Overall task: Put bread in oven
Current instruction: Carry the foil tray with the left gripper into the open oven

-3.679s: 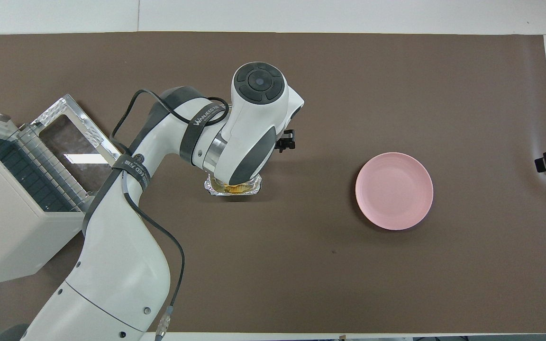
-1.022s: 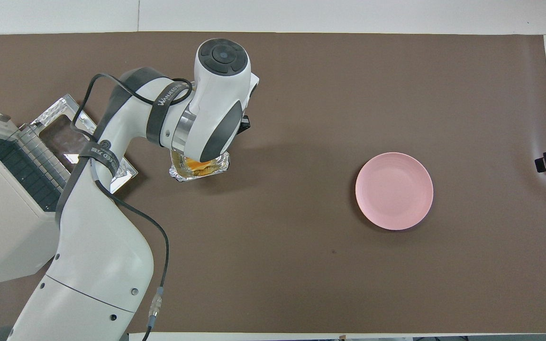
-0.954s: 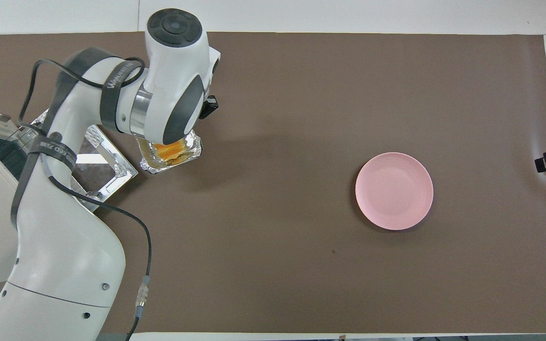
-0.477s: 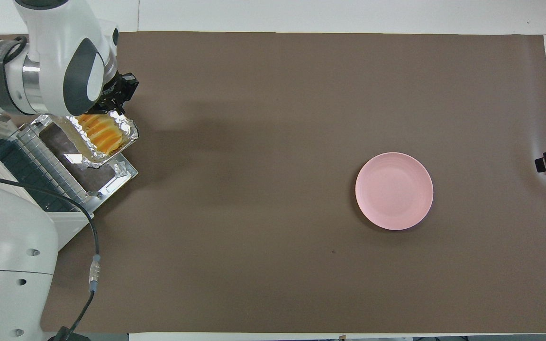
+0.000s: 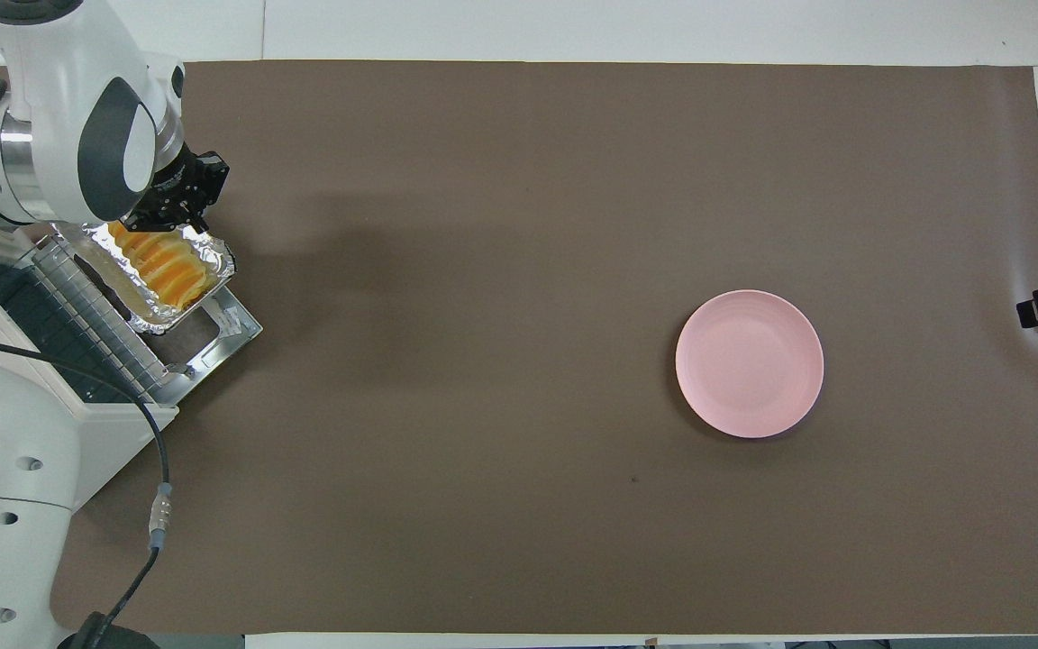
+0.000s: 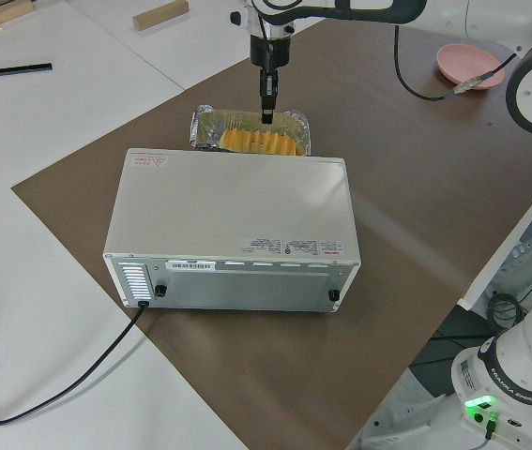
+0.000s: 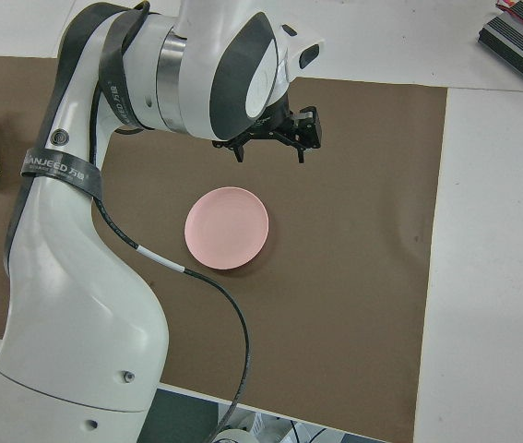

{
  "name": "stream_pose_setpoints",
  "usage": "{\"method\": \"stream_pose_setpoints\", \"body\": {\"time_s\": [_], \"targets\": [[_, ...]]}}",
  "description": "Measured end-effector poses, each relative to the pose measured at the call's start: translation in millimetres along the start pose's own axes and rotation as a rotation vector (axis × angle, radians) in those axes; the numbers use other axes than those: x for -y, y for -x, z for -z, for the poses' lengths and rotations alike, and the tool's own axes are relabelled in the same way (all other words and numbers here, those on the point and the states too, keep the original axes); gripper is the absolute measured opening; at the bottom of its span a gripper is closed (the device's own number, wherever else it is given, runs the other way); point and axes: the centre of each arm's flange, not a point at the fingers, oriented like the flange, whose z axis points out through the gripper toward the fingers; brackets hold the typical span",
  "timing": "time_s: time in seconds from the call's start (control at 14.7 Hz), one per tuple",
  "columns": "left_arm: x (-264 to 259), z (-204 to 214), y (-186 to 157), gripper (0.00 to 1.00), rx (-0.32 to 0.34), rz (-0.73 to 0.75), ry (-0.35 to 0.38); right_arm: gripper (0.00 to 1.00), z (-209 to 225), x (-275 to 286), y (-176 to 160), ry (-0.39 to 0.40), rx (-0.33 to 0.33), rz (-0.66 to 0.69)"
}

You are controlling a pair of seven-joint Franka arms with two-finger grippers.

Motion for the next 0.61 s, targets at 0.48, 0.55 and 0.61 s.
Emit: {"method": "stream_pose_setpoints", "body": {"time_s": [0.48, 0.55, 0.61], "targets": [[36, -2, 10, 0.02, 0.065, -0.039, 0.007, 1.00, 0, 0, 0, 0.000, 0.000, 0.000], [41, -2, 11, 0.02, 0.071, -0.045, 0.010, 1.00, 0, 0, 0, 0.000, 0.000, 0.000], [45, -2, 12, 0.02, 0.077, -0.049, 0.012, 1.00, 0, 0, 0, 0.000, 0.000, 0.000]]}}
